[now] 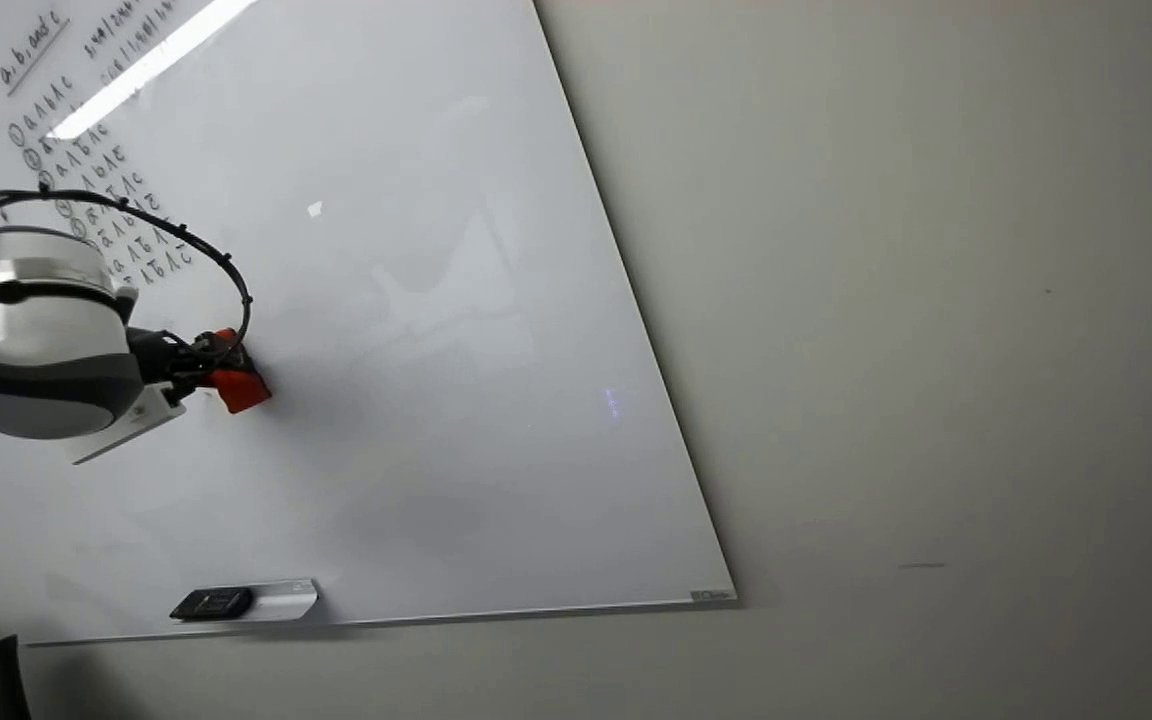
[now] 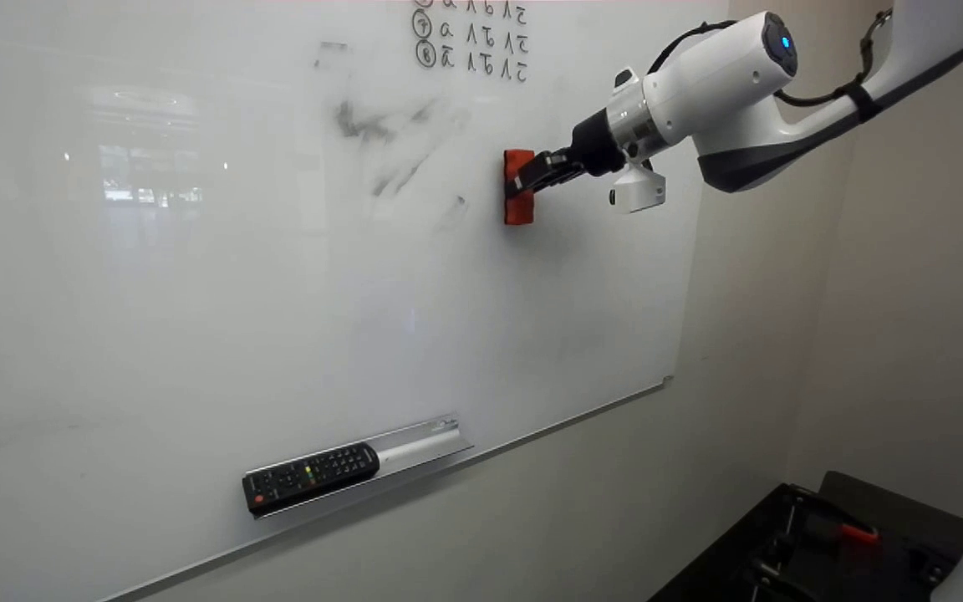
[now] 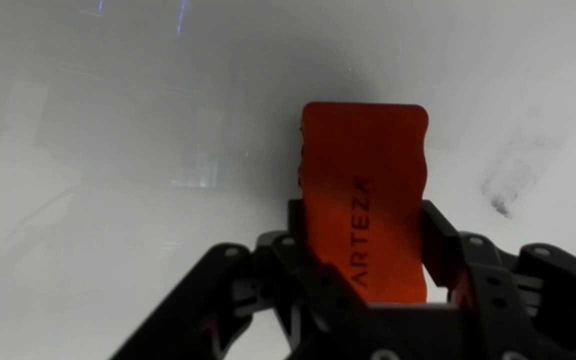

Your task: Pick the eraser and rub off the contents on the whiteboard

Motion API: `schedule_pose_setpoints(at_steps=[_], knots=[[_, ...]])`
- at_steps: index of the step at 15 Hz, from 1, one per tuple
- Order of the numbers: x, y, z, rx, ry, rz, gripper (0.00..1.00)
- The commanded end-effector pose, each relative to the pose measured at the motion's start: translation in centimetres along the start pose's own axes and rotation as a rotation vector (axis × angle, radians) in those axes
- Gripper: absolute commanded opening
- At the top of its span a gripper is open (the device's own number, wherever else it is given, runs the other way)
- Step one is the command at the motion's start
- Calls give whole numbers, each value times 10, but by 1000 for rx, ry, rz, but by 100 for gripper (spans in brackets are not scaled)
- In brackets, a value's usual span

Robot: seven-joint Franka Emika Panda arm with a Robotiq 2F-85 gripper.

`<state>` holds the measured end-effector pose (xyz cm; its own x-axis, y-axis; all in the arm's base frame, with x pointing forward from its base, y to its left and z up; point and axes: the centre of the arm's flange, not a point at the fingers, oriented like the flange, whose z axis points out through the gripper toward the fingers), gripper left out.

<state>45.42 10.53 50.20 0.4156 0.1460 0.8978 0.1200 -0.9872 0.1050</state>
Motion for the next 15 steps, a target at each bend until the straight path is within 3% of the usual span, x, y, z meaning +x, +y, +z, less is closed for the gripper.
schedule_pose_setpoints(at_steps=[1,4,5,9,10,15], knots=[[-16,-22,7,-100,-38,43,30],[-32,-28,3,-116,-103,14,30],[-30,-26,11,-97,-75,27,55],[-41,-28,12,-99,-103,28,55],[-41,-28,12,-99,-103,28,30],[-78,-75,48,-19,-124,164,30]])
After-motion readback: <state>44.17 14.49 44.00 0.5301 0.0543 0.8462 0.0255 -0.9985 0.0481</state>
